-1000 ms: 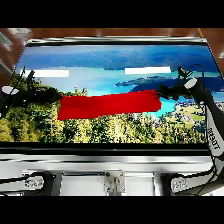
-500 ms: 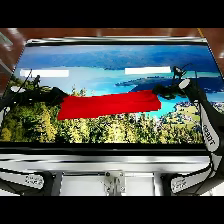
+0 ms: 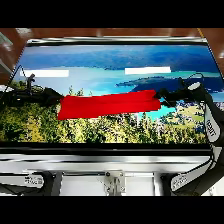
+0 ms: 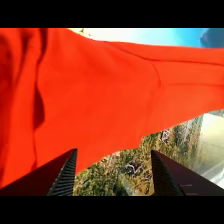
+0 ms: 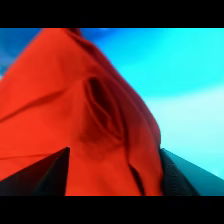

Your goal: Fold the shirts.

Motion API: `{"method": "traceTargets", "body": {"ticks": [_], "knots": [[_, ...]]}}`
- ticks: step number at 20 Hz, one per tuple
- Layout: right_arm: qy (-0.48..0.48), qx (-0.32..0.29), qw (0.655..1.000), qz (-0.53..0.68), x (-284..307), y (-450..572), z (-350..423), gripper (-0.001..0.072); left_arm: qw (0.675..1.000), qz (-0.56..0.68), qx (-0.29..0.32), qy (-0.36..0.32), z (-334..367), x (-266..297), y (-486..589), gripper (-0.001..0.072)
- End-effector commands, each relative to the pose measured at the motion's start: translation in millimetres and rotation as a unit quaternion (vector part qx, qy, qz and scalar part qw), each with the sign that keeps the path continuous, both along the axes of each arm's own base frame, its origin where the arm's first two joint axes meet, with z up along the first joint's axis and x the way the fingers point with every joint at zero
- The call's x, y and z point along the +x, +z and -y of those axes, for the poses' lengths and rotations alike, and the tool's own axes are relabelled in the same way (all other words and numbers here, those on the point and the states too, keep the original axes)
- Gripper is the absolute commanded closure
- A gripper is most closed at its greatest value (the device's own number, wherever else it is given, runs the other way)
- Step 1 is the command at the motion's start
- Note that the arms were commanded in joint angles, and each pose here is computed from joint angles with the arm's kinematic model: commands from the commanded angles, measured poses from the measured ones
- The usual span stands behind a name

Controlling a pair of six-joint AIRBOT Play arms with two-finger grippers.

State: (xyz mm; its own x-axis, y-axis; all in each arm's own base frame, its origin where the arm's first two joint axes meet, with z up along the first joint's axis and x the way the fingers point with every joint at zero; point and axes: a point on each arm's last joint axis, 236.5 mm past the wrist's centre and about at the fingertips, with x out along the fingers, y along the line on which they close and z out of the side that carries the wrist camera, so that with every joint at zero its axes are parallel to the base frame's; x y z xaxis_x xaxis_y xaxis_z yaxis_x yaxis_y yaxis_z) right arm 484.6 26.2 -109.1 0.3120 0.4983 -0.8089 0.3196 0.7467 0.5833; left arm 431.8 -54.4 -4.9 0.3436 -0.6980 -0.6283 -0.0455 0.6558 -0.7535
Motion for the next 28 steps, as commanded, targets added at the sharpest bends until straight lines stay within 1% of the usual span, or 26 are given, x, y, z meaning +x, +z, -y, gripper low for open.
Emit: {"method": "traceTargets", "body": {"ticks": [1, 2, 3, 4, 6, 7, 10, 13, 15, 17, 19, 22, 24, 26, 28], "knots": [[0.001, 0.036, 0.999, -0.021, -2, -15, -26, 0.0247, 0.999, 0.034, -0.018, -0.037, 24, -4, 22, 0.0175], [0.001, 0.038, 0.999, -0.018, -1, -14, -29, 0.0459, 0.998, 0.045, -0.025, -0.037, 31, 1, 26, 0.0186], [0.004, 0.044, 0.999, -0.016, 0, -8, -30, 0.0654, 0.998, 0.052, -0.028, -0.033, 38, 6, 29, 0.0200], [0.024, 0.043, 0.999, -0.003, -1, 4, -33, 0.0649, 0.997, 0.059, -0.034, -0.029, 48, 11, 32, 0.0251], [0.071, 0.036, 0.996, 0.040, -2, 44, -38, 0.0649, 0.997, 0.058, -0.040, -0.029, 75, 16, 32, 0.0581], [0.081, 0.030, 0.994, 0.063, -3, 68, -39, 0.0649, 0.997, 0.062, -0.035, -0.040, 94, 16, 30, 0.0642], [0.103, 0.013, 0.985, 0.136, -14, 152, -44, 0.0649, 0.995, 0.060, -0.022, -0.072, 164, 9, 12, 0.0643], [0.129, 0.005, 0.974, 0.186, -42, 219, -54, 0.0649, 0.993, 0.064, -0.021, -0.095, 241, -7, -5, 0.0648], [0.145, 0.005, 0.969, 0.200, -66, 251, -61, 0.0649, 0.994, 0.067, -0.034, -0.085, 287, -16, -11, 0.0656], [0.145, 0.008, 0.967, 0.210, -87, 278, -67, 0.0649, 0.995, 0.059, -0.048, -0.057, 322, -22, -22, 0.0656], [0.140, 0.004, 0.963, 0.229, -104, 304, -71, 0.0649, 0.997, 0.028, -0.072, -0.027, 354, -34, -37, 0.0657], [0.120, 0.004, 0.962, 0.246, -119, 328, -73, 0.0649, 0.992, -0.003, -0.120, -0.028, 404, -53, -45, 0.0657], [0.113, 0.009, 0.962, 0.248, -125, 336, -76, 0.0649, 0.987, -0.009, -0.161, -0.018, 431, -48, -40, 0.0657], [0.112, 0.010, 0.964, 0.242, -126, 335, -76, 0.0649, 0.979, -0.011, -0.202, -0.026, 448, -41, -29, 0.0658], [0.114, 0.002, 0.966, 0.231, -125, 327, -75, 0.0649, 0.977, 0.013, -0.210, -0.043, 441, -30, -19, 0.0661]]}}
